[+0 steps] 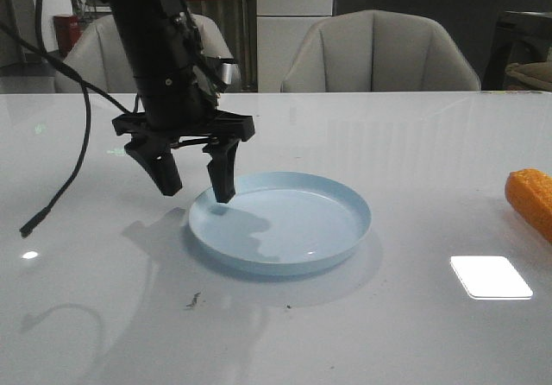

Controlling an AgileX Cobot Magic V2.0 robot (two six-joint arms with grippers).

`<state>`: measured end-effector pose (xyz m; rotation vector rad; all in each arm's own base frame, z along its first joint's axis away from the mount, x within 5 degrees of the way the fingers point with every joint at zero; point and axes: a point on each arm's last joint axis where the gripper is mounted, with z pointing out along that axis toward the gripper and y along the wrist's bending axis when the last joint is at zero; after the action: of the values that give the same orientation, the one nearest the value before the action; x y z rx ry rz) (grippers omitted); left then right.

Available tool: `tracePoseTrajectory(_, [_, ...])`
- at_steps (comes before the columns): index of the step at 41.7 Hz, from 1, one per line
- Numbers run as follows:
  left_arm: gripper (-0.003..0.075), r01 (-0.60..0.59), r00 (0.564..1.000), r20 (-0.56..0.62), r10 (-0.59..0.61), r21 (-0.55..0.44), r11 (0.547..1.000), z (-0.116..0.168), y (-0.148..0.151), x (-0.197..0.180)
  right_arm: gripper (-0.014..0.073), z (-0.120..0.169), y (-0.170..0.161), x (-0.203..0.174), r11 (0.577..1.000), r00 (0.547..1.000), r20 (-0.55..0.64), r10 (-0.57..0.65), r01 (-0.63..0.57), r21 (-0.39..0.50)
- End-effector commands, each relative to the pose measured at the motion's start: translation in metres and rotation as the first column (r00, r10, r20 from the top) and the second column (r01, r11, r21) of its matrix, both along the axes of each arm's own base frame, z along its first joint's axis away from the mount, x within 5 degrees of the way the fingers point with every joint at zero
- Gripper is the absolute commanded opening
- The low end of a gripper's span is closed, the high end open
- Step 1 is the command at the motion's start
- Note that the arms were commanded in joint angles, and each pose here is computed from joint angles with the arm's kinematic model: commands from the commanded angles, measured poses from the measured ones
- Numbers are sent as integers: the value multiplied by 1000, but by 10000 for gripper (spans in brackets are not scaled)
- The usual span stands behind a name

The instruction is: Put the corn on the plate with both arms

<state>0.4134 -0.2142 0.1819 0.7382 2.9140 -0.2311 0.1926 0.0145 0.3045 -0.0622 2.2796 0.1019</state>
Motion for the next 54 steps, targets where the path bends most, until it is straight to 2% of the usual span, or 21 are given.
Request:
tracePoseTrajectory(1, [540, 58, 997, 50, -57, -17, 998, 43, 2, -4, 597, 18, -1, 4, 1000, 994, 105, -1, 2, -8])
tracePoseTrajectory(6, [540, 47, 994, 104, -45, -18, 999, 60, 9, 3, 597, 18, -1, 4, 1000, 994, 110, -1, 2, -8])
tracePoseTrajectory(13, [540, -10, 966, 256, 33, -90, 996, 104, 28, 12, 597, 18, -1, 3, 1000, 995, 103, 0, 1, -8])
tracePoseTrajectory(19, [540, -60, 884, 447, 135, -178, 982, 168, 64, 7, 597, 17, -1, 3, 1000, 995, 97, 0, 1, -9])
tracePoseTrajectory(24, [539, -91, 806, 557, 199, -216, 972, 215, 99, -6, 597, 17, -1, 3, 1000, 995, 97, 0, 1, -9])
tracePoseTrajectory(29, [503, -95, 729, 651, 210, -208, 974, 253, 133, -24, 597, 17, -1, 3, 1000, 995, 97, 0, 1, -9])
tracePoseTrajectory(35, [418, -148, 651, 714, 260, -217, 965, 278, 168, -44, 597, 17, -1, 3, 1000, 995, 97, 0, 1, -9])
tracePoseTrajectory(42, [344, -230, 602, 721, 344, -255, 939, 271, 201, -70, 597, 17, -1, 3, 1000, 995, 97, 0, 1, -9])
tracePoseTrajectory(46, [337, -249, 600, 722, 344, -240, 938, 250, 212, -88, 597, 17, -1, 3, 1000, 995, 97, 0, 1, -9])
tracePoseTrajectory(47, [337, -245, 587, 735, 339, -238, 940, 249, 214, -95, 597, 17, -1, 3, 1000, 995, 97, 0, 1, -9])
tracePoseTrajectory(48, [337, -249, 600, 727, 333, -225, 942, 239, 215, -100, 597, 17, -1, 3, 1000, 995, 97, 0, 1, -9])
tracePoseTrajectory(49, [337, -245, 581, 746, 326, -221, 944, 237, 215, -106, 597, 17, -1, 3, 1000, 995, 97, 0, 1, -9])
tracePoseTrajectory(54, [337, -246, 579, 757, 304, -193, 950, 205, 216, -135, 597, 17, -1, 3, 1000, 995, 97, 0, 1, -9])
